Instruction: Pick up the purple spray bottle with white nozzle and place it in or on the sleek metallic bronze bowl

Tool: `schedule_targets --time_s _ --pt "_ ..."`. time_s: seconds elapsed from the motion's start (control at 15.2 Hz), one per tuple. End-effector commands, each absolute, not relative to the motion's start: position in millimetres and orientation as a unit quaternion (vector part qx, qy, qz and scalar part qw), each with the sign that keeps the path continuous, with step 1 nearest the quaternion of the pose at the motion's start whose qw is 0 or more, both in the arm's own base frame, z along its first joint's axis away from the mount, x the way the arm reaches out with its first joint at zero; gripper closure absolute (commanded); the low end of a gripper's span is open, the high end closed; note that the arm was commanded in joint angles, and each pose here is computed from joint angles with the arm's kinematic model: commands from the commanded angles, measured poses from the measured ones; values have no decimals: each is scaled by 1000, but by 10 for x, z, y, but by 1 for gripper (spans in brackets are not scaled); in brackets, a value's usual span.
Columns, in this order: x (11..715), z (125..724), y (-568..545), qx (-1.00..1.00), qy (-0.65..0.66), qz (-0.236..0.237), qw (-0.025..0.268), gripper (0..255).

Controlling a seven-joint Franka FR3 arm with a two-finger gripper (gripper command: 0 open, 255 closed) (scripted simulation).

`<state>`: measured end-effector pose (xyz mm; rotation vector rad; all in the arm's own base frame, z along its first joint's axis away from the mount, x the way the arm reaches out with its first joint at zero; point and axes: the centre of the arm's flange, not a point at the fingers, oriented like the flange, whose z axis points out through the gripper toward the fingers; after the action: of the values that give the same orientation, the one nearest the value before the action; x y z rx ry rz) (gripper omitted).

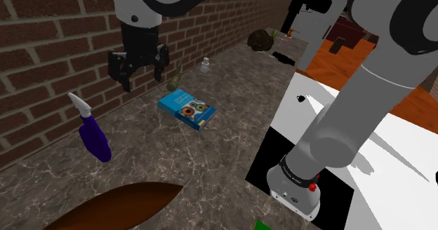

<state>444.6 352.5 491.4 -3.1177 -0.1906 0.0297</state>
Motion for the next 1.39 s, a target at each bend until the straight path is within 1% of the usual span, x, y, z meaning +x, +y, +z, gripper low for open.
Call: schedule_targets --time_s 0.0,0.59,1.06,1.32 --pt "4528 4848 3778 -998 -62 10 9 0" --pt "4902 4607 4833 -997 -69 12 11 0" --pt "4893 4238 4840 -997 -69 12 11 0" --pt "4892 4207 4841 -997 -69 12 11 0"
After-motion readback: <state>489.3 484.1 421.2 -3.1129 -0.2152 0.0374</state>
